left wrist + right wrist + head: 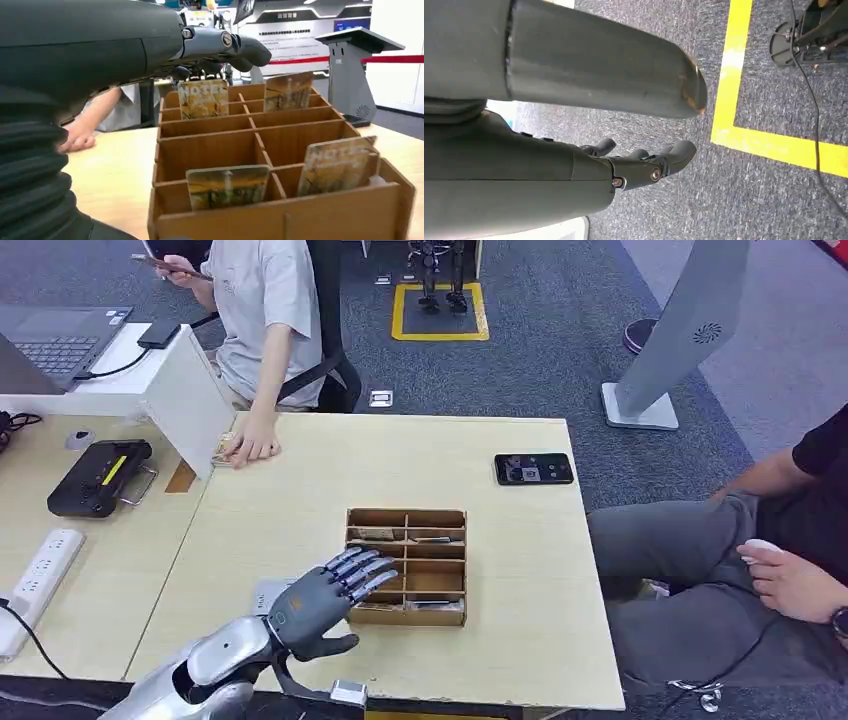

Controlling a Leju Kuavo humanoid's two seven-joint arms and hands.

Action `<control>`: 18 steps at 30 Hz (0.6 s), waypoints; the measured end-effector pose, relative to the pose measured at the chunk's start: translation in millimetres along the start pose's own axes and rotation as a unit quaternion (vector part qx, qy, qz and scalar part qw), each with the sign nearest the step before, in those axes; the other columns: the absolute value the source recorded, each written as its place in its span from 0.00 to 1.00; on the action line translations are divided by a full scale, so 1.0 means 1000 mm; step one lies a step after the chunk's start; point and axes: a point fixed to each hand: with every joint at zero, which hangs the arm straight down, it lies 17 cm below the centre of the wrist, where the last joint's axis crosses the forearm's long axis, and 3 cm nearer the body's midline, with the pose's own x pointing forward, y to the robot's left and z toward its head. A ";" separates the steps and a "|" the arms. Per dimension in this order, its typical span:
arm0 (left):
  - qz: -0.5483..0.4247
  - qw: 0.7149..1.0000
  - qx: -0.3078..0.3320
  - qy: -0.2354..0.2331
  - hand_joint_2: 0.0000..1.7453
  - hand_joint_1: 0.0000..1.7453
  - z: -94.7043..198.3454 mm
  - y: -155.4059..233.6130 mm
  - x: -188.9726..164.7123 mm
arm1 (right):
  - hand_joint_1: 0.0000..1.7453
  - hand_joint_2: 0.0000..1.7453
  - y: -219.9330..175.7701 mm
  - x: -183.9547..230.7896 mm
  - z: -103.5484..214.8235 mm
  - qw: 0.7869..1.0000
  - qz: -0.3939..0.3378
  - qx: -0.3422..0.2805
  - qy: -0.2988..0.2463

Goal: Pass the card to the sensor for recognition and then transmit it.

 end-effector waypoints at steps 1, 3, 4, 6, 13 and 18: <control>0.003 1.000 0.000 0.000 1.00 0.00 0.000 -0.002 0.002 | 0.00 0.00 0.000 0.000 0.000 1.000 0.000 0.000 0.000; 0.007 1.000 -0.002 0.002 1.00 0.00 0.000 -0.005 0.003 | 0.00 0.00 0.000 0.000 0.000 1.000 0.000 0.000 0.000; 0.008 1.000 -0.002 0.002 1.00 0.00 0.000 -0.005 0.004 | 0.00 0.00 0.000 0.000 0.000 1.000 0.000 0.000 0.000; 0.011 1.000 -0.003 0.003 1.00 0.00 0.000 -0.007 0.004 | 0.00 0.00 0.000 0.000 0.000 1.000 0.000 0.000 0.000; 0.027 1.000 -0.006 0.001 1.00 0.00 0.000 -0.012 0.010 | 0.00 0.00 0.000 0.002 0.000 1.000 -0.001 -0.001 -0.007; 0.044 0.999 -0.014 0.003 1.00 0.00 -0.001 -0.016 0.014 | 0.00 0.00 0.000 0.003 0.000 1.000 -0.002 0.000 -0.008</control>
